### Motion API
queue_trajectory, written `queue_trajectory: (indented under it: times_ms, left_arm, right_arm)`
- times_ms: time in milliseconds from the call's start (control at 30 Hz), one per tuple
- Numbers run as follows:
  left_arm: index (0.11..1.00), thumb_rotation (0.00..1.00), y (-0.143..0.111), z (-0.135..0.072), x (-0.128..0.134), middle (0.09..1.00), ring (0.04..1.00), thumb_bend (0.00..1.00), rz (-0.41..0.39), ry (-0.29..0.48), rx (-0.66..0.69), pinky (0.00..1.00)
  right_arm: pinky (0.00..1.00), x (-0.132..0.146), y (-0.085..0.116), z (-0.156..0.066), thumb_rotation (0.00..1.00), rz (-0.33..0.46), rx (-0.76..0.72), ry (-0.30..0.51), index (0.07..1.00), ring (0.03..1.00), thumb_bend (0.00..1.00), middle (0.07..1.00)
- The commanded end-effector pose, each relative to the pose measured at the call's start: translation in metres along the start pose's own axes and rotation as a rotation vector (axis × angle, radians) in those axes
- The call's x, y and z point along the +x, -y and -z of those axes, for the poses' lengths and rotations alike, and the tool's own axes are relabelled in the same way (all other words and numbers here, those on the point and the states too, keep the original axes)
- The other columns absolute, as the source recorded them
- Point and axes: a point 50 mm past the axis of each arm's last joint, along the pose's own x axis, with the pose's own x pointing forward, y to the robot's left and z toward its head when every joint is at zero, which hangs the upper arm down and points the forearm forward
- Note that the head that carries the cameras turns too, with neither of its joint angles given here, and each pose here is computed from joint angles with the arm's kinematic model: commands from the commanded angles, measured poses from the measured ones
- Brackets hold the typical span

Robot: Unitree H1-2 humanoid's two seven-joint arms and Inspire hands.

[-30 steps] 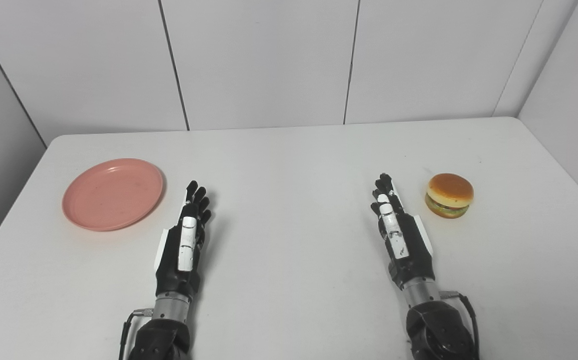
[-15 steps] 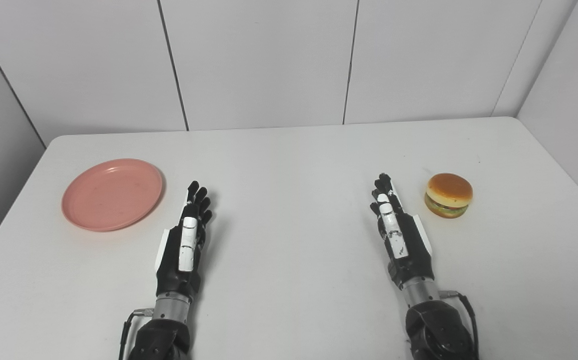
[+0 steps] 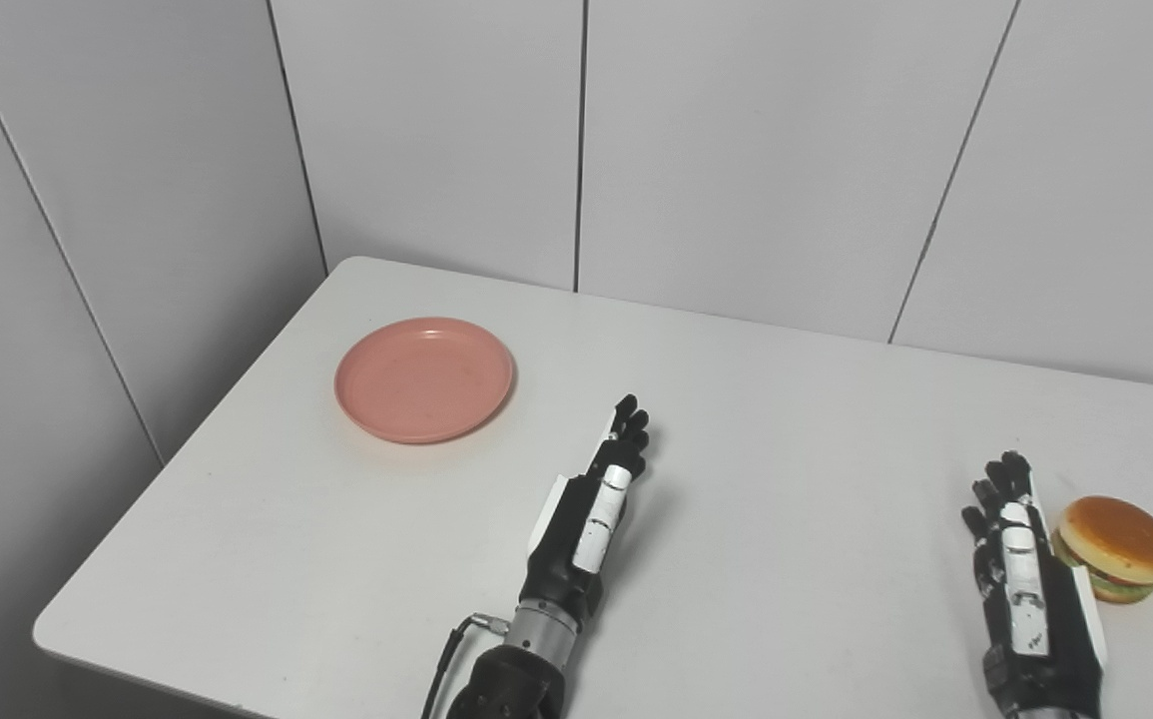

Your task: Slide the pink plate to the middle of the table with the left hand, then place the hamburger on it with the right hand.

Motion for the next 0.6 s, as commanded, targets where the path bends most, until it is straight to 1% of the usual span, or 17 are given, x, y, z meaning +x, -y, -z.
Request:
queue_trajectory:
  times_ms: [0, 133, 200, 233, 300, 400, 467, 500, 567]
  left_arm:
    - [1.0, 1.0, 0.0, 0.017, -0.01, 1.0, 1.0, 0.54, -0.025, -0.023, -0.008, 1.0]
    - [1.0, 1.0, 0.004, 0.023, -0.01, 1.0, 1.0, 0.51, -0.04, 0.001, -0.026, 1.0]
    - [1.0, 1.0, 0.004, 0.026, -0.009, 1.0, 1.0, 0.47, -0.044, 0.021, -0.028, 1.0]
    - [1.0, 1.0, 0.004, 0.027, -0.01, 1.0, 1.0, 0.46, -0.045, 0.022, -0.025, 1.0]
    - [1.0, 1.0, 0.003, 0.029, -0.011, 1.0, 1.0, 0.5, -0.046, 0.017, -0.025, 1.0]
    - [1.0, 1.0, 0.0, 0.028, -0.013, 1.0, 1.0, 0.51, -0.042, 0.004, -0.019, 1.0]
    - [1.0, 1.0, -0.003, 0.023, -0.014, 1.0, 1.0, 0.55, -0.033, -0.006, 0.005, 1.0]
    - [1.0, 1.0, -0.006, 0.019, -0.014, 1.0, 1.0, 0.62, -0.031, -0.006, 0.017, 1.0]
    - [1.0, 1.0, -0.01, 0.01, -0.013, 1.0, 1.0, 0.71, -0.03, 0.008, 0.025, 1.0]
  right_arm:
    - [1.0, -0.017, 0.009, 0.017, 0.93, 0.016, 0.004, -0.036, 1.0, 1.0, 0.62, 1.0]
    - [1.0, -0.019, 0.01, 0.018, 0.94, 0.02, 0.005, -0.034, 1.0, 1.0, 0.61, 1.0]
    - [1.0, -0.02, 0.009, 0.018, 0.95, 0.017, 0.004, -0.035, 1.0, 1.0, 0.59, 1.0]
    - [1.0, -0.021, 0.009, 0.018, 0.95, 0.016, 0.006, -0.035, 1.0, 1.0, 0.58, 1.0]
    - [1.0, -0.022, 0.008, 0.019, 0.95, 0.014, 0.007, -0.037, 1.0, 1.0, 0.56, 1.0]
    - [1.0, -0.023, 0.006, 0.019, 0.94, 0.019, 0.01, -0.04, 1.0, 1.0, 0.56, 1.0]
    - [1.0, -0.024, 0.004, 0.019, 0.94, 0.02, 0.013, -0.043, 1.0, 1.0, 0.55, 1.0]
    - [1.0, -0.024, 0.004, 0.019, 0.93, 0.021, 0.024, -0.047, 1.0, 1.0, 0.55, 1.0]
    - [1.0, -0.024, 0.002, 0.019, 0.92, 0.021, 0.029, -0.05, 1.0, 1.0, 0.54, 1.0]
